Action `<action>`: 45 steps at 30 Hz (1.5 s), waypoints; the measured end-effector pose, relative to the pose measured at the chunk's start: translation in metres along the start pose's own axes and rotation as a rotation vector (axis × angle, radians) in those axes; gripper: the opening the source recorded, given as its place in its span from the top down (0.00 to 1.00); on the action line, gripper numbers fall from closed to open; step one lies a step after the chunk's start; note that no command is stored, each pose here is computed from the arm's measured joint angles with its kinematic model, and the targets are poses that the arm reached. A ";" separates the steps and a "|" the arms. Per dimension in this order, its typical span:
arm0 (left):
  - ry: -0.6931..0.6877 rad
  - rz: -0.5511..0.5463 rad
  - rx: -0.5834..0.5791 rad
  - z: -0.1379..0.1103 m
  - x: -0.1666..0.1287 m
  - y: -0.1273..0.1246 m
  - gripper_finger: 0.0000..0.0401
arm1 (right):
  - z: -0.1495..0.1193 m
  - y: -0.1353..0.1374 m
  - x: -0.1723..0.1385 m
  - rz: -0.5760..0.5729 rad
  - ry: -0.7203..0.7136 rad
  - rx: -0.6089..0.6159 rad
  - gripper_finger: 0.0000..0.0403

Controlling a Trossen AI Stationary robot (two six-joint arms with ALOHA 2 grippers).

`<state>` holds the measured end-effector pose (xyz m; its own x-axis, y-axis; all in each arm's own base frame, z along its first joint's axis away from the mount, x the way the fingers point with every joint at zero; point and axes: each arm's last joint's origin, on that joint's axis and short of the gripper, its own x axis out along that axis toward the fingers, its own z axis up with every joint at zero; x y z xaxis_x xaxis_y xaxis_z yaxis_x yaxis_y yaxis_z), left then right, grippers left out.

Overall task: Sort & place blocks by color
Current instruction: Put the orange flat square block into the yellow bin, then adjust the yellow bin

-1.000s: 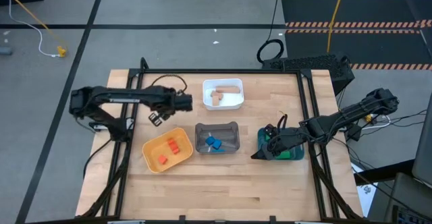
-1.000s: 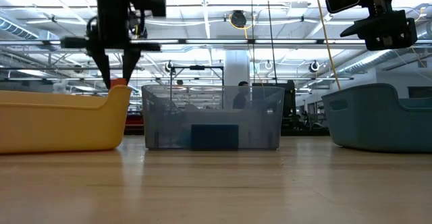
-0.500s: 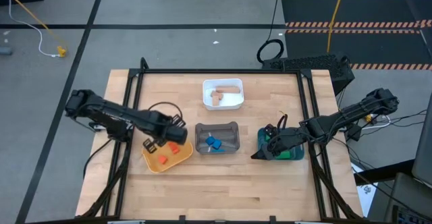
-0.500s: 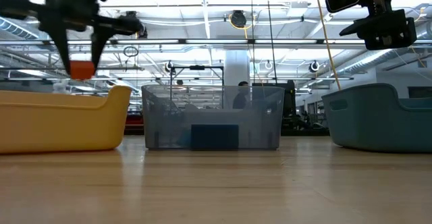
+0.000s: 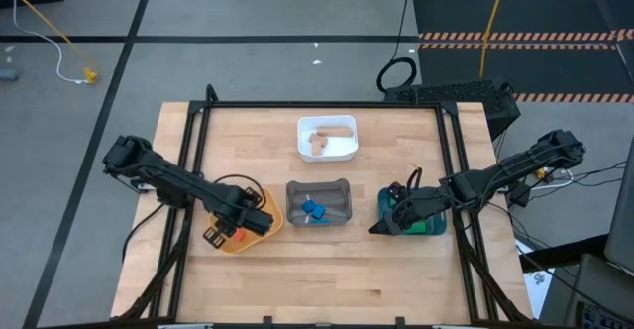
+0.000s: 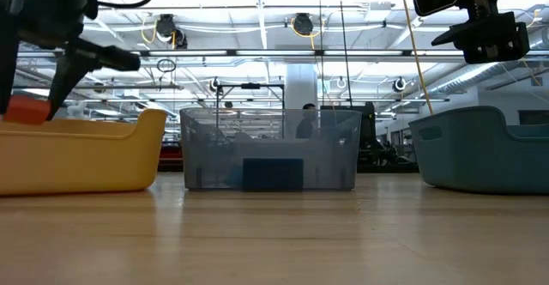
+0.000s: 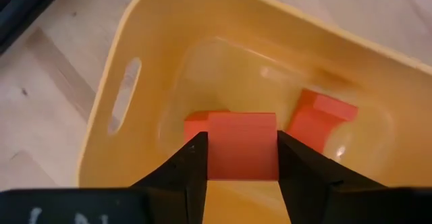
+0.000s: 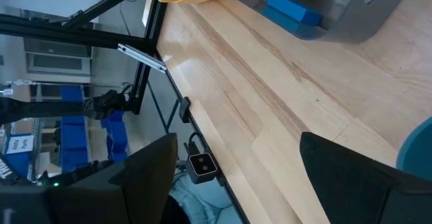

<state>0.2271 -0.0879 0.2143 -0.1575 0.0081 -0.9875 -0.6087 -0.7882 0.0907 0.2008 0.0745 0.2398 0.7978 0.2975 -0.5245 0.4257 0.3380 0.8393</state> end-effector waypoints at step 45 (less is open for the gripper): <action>-0.256 -0.105 -0.161 0.027 0.040 -0.024 0.31 | 0.000 0.000 0.000 0.000 0.000 0.000 0.25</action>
<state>0.2147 -0.0519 0.1760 -0.3030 0.2333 -0.9240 -0.5048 -0.8617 -0.0520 0.2008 0.0745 0.2398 0.7978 0.2976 -0.5245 0.4257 0.3381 0.8393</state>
